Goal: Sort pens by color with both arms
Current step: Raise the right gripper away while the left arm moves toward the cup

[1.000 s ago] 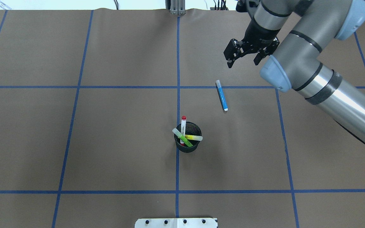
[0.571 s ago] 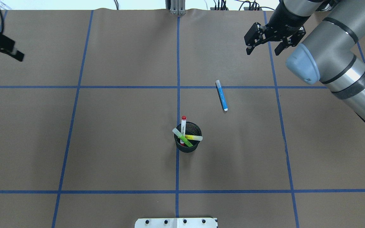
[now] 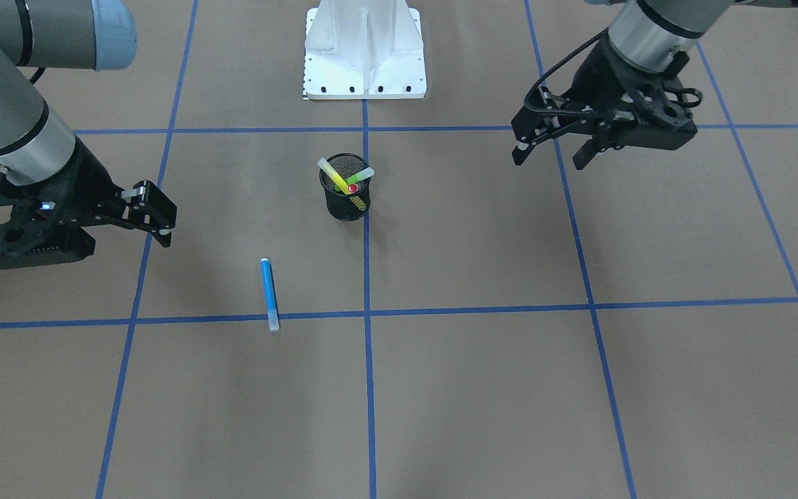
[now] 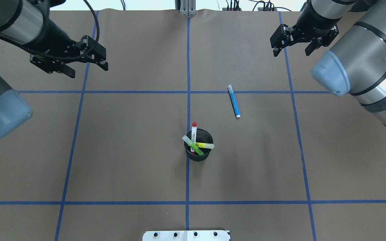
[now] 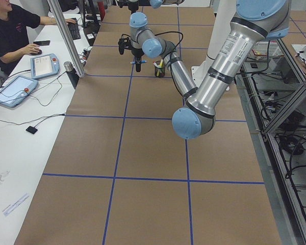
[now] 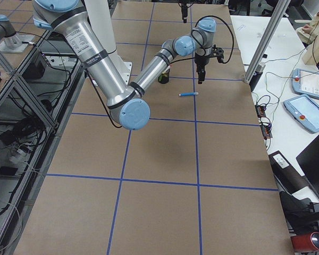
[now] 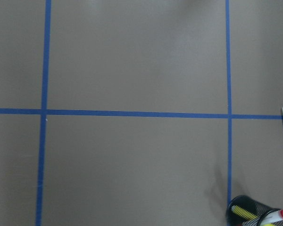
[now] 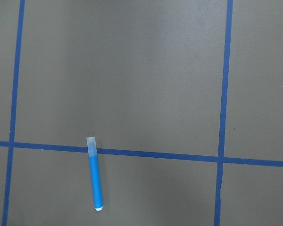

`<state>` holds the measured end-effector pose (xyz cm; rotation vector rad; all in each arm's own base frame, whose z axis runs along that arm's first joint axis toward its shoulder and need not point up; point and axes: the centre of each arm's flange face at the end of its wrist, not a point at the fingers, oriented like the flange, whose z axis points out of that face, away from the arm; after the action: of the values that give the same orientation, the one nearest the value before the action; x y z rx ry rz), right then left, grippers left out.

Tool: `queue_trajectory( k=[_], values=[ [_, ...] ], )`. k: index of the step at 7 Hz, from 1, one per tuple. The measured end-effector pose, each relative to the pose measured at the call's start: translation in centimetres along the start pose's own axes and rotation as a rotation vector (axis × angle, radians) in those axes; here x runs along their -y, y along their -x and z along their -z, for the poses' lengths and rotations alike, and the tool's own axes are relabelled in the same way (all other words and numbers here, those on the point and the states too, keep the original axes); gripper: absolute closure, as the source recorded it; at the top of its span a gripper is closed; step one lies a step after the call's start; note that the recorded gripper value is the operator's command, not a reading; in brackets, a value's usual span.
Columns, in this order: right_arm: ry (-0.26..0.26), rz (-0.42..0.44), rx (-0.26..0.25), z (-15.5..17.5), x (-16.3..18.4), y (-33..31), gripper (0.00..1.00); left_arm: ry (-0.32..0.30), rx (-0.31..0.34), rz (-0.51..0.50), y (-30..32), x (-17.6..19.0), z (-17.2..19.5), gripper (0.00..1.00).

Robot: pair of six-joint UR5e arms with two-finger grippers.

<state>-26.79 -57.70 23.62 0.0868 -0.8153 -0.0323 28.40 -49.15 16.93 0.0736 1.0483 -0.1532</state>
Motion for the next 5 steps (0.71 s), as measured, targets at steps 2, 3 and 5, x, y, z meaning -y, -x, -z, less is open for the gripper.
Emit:
queue_trajectory(
  k=[2,3,5],
  values=[
    [-0.001,0.02,0.008,0.1,-0.7,0.8,0.01,-0.037,0.021,0.067,-5.2,-2.3,-3.6,0.01],
    [0.0,0.027,0.01,0.0,-1.0,1.1,0.01,-0.058,0.037,0.078,-7.0,-3.3,-5.3,0.01],
    [-0.001,0.032,0.013,0.1,-1.3,1.3,0.01,-0.095,0.069,0.071,-10.1,-4.9,-8.4,0.01]
  ],
)
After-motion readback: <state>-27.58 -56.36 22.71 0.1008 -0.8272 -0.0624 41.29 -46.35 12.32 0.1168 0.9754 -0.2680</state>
